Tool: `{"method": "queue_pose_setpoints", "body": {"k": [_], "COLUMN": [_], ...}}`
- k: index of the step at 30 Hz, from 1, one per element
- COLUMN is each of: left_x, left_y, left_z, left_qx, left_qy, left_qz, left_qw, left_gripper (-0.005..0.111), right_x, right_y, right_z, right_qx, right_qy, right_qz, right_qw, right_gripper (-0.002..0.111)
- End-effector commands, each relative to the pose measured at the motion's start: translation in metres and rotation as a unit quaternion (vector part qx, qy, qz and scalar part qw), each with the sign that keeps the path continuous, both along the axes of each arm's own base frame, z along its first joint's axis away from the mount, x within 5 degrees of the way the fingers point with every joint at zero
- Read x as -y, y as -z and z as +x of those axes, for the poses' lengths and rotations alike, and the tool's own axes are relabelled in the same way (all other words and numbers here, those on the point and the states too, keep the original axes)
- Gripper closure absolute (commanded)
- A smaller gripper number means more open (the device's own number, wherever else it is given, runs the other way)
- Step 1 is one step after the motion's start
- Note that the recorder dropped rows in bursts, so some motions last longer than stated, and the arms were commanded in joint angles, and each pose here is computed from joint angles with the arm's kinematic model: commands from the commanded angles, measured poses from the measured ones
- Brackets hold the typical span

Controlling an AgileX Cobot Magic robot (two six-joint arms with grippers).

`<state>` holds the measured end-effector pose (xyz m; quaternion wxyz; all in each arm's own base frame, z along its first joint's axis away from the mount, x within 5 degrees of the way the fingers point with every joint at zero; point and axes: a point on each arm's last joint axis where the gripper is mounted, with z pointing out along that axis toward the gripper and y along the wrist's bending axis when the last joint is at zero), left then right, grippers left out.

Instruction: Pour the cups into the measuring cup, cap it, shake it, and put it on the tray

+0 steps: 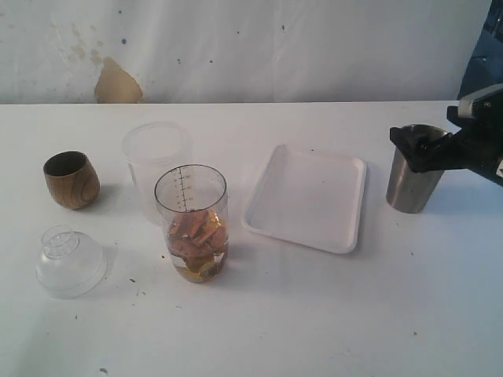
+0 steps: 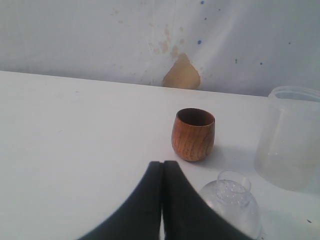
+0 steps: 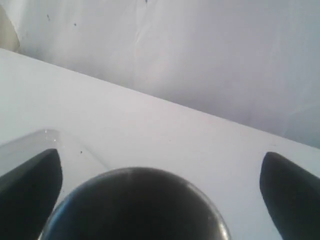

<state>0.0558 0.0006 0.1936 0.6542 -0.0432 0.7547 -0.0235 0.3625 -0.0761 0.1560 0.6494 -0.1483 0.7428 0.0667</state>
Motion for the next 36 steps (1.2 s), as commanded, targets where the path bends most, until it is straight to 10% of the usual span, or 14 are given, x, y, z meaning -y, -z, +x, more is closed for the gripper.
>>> {"method": "queue_pose_setpoints", "body": {"k": [1, 9, 16, 23, 26, 36], "left_x": [0.000, 0.000, 0.000, 0.000, 0.000, 0.000], "left_y": [0.001, 0.001, 0.001, 0.001, 0.001, 0.001], "left_z": [0.000, 0.000, 0.000, 0.000, 0.000, 0.000], "left_qx": [0.000, 0.000, 0.000, 0.000, 0.000, 0.000], "left_qy": [0.001, 0.001, 0.001, 0.001, 0.001, 0.001], "left_qz": [0.001, 0.001, 0.001, 0.001, 0.001, 0.001], "left_qw": [1.000, 1.000, 1.000, 1.000, 1.000, 1.000], "left_gripper": [0.106, 0.106, 0.106, 0.106, 0.106, 0.106], "right_x": [0.001, -0.007, -0.016, -0.050, -0.057, -0.080], "right_y": [-0.025, -0.088, -0.159, -0.209, -0.221, -0.234], "right_z": [-0.002, -0.018, -0.055, -0.096, -0.114, -0.184], "right_qx": [0.025, 0.074, 0.086, 0.127, 0.104, 0.119], "right_qy": [0.011, 0.005, 0.034, -0.063, -0.064, -0.062], "right_qz": [0.016, 0.054, 0.083, 0.112, 0.115, 0.137], "right_qw": [0.999, 0.996, 0.992, 0.984, 0.986, 0.981], "right_gripper": [0.003, 0.010, 0.066, 0.079, 0.108, 0.108]}}
